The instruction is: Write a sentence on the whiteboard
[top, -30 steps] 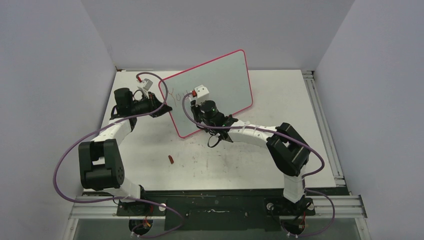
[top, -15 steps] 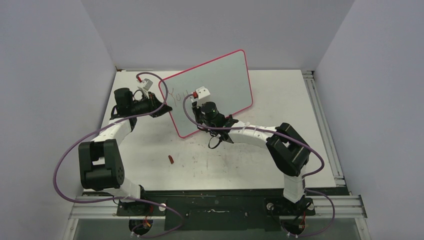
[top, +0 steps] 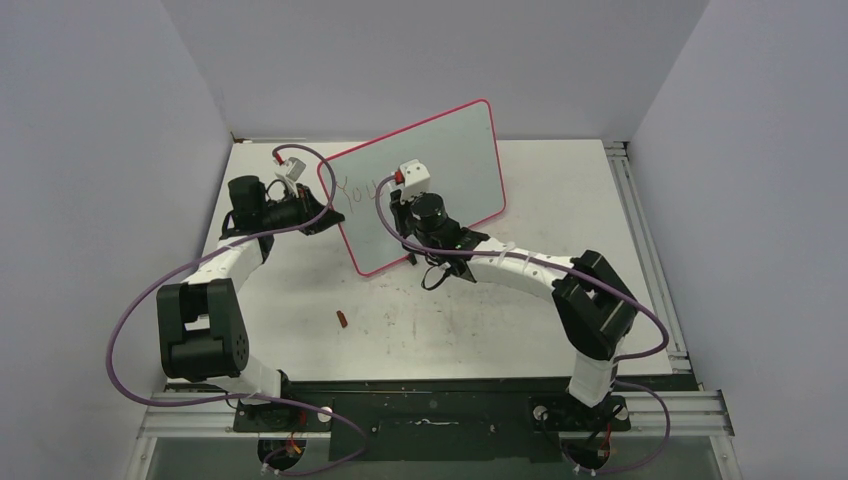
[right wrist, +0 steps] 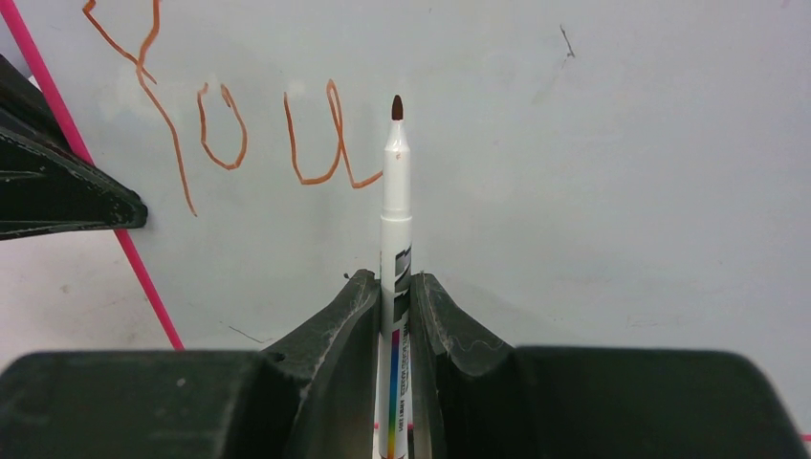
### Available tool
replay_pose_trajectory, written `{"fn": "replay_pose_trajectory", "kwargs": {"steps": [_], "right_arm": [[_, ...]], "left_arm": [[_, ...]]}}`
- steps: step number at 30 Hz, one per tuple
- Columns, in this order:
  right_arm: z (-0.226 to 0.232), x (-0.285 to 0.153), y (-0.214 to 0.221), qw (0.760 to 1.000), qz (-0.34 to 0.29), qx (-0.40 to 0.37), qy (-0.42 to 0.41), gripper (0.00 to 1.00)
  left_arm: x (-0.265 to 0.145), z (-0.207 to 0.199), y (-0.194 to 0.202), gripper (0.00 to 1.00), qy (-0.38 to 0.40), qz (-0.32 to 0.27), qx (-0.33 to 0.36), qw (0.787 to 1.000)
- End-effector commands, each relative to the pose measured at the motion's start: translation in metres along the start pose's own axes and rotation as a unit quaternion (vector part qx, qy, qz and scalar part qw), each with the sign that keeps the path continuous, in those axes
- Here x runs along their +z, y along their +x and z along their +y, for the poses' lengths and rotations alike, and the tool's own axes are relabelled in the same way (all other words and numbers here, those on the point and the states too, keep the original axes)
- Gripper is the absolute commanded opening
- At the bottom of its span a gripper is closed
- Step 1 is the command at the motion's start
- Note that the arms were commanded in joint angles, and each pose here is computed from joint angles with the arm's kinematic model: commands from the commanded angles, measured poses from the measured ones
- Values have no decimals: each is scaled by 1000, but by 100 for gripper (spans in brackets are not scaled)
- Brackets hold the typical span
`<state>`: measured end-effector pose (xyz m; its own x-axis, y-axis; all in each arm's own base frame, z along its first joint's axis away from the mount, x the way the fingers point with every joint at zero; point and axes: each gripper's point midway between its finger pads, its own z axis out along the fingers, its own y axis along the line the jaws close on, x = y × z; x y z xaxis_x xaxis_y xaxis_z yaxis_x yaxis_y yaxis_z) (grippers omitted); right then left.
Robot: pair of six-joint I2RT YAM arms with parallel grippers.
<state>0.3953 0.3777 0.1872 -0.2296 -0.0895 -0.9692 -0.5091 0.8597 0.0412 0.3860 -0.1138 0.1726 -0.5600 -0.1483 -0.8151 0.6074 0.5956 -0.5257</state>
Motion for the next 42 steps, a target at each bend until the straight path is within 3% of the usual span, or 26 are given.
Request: {"fn": "replay_pose_trajectory", "kwargs": {"steps": [1,42], "right_arm": [[-1,3,-46,999,-45,5,-5,5],[2,33,-31,1000,20,8,-13,5]], "left_arm": [[-4,-8,-21,0,0,-17,28,999],[-4,-8,-22,0,1,-17,27,999]]}}
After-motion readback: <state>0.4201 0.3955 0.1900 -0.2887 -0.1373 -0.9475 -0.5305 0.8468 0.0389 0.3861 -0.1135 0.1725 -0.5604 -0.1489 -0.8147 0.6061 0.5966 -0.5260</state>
